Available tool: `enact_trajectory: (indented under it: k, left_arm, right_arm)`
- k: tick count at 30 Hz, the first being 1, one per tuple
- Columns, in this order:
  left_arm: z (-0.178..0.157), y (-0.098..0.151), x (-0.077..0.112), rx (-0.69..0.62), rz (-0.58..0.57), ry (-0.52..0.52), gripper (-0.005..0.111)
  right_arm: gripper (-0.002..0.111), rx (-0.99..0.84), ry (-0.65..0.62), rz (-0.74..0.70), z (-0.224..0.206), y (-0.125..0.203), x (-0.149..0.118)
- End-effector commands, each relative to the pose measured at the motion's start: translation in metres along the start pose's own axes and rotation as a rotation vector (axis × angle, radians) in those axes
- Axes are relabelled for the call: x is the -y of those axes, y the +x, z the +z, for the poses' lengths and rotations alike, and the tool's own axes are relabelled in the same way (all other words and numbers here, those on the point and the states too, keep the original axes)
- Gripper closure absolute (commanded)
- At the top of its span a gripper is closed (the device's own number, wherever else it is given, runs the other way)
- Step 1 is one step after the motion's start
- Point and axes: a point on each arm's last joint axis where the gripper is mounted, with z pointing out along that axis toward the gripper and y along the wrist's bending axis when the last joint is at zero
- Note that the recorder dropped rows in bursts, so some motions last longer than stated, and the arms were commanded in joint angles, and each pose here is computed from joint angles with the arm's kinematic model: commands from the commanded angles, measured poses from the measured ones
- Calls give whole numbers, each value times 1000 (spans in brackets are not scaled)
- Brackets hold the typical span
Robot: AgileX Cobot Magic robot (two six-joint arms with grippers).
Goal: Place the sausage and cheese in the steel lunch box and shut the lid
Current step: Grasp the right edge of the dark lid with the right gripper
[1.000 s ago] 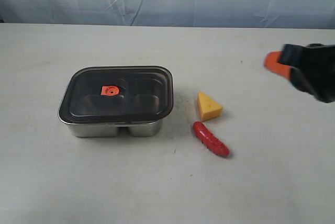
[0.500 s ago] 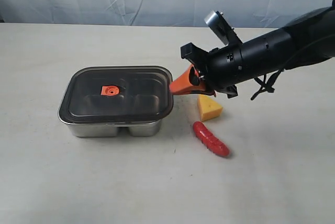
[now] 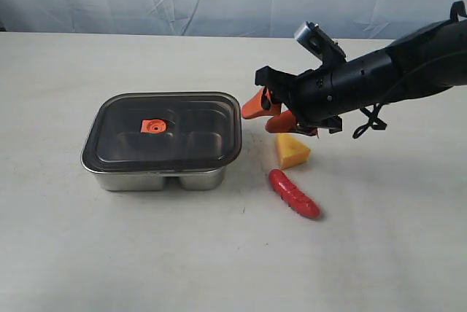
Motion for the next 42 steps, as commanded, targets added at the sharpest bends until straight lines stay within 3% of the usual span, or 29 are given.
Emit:
enact_trajectory:
  k: [1, 13, 25, 28, 34, 42]
  left_arm:
    - [0, -1, 0, 15, 1, -5, 106]
    - [0, -1, 0, 15, 1, -5, 106]
    - [0, -1, 0, 15, 1, -5, 106]
    - [0, -1, 0, 15, 1, -5, 106]
    - [0, -1, 0, 15, 1, -5, 106]
    - [0, -1, 0, 15, 1, -5, 106]
  right_arm:
    - [56, -18, -8, 41, 14, 4, 3]
    - [56, -46, -37, 95, 29, 10, 3]
    - [56, -64, -25, 60, 40, 20, -10]
    - [67, -53, -10, 57, 41, 20, -8]
    - [109, -54, -9, 55, 41, 20, -8]
    - [109, -96, -59, 56, 39, 23, -13]
